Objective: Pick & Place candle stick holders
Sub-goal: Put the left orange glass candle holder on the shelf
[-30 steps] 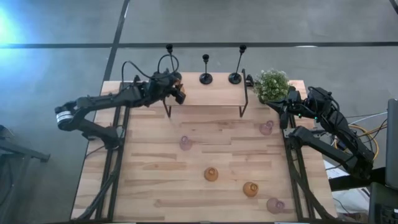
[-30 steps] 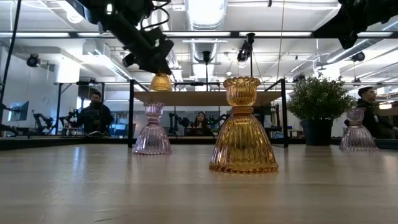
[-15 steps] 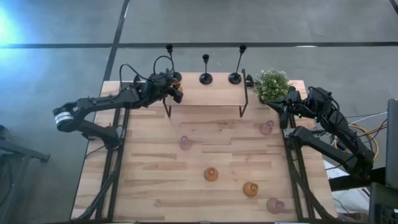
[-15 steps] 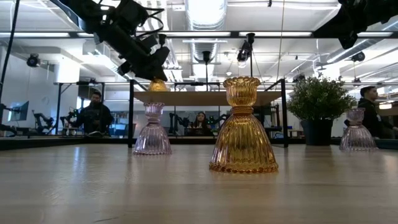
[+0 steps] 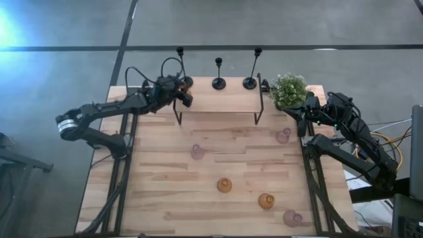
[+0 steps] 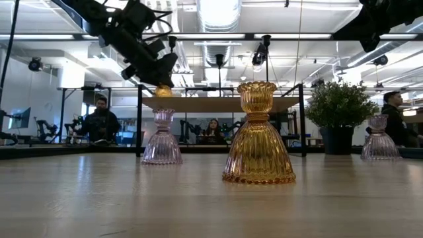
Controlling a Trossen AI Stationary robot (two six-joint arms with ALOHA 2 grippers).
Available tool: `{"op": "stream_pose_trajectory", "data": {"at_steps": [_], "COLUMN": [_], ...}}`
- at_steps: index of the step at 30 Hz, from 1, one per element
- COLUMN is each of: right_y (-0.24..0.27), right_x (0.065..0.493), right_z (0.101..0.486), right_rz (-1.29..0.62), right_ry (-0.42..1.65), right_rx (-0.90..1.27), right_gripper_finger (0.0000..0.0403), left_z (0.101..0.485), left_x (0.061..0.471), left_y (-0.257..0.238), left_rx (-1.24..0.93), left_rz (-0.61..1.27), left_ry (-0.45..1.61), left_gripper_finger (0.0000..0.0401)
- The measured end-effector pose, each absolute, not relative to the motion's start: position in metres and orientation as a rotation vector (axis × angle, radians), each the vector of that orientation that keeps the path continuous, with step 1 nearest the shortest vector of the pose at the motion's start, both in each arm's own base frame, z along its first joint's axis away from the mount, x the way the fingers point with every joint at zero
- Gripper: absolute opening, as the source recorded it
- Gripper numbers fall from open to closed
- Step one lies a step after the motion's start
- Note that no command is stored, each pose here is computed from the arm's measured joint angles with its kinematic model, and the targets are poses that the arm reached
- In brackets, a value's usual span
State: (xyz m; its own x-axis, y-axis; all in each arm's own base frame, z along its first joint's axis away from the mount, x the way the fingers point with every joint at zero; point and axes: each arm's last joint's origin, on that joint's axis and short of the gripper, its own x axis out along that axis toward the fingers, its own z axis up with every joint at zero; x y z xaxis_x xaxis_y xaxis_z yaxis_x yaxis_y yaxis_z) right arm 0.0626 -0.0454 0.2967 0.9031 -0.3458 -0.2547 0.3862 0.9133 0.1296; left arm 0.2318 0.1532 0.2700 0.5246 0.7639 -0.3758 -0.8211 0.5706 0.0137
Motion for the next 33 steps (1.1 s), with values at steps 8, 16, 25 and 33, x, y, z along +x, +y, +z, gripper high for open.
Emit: {"op": "stream_pose_trajectory", "data": {"at_steps": [8, 16, 25, 33], "right_y": [-0.0454, -0.0454, -0.0454, -0.0454], "right_x": [0.0626, 0.0626, 0.0626, 0.0626], "right_z": [0.2966, 0.2966, 0.2966, 0.2967], "right_rz": [-0.380, -0.381, -0.381, -0.381], "right_ry": [0.230, 0.230, 0.230, 0.230], "right_rx": [0.179, 0.179, 0.179, 0.179], "right_gripper_finger": [0.0008, 0.0008, 0.0008, 0.0008], "left_z": [0.2706, 0.2708, 0.2709, 0.2711], "left_x": [0.2301, 0.2301, 0.2303, 0.2306], "left_y": [0.1578, 0.1585, 0.1585, 0.1583], "left_rx": [-0.186, -0.184, -0.144, -0.145], "left_rz": [0.924, 0.909, 0.895, 0.885], "left_ry": [0.347, 0.346, 0.364, 0.362], "left_gripper_finger": [0.0128, 0.0128, 0.0174, 0.0180]}}
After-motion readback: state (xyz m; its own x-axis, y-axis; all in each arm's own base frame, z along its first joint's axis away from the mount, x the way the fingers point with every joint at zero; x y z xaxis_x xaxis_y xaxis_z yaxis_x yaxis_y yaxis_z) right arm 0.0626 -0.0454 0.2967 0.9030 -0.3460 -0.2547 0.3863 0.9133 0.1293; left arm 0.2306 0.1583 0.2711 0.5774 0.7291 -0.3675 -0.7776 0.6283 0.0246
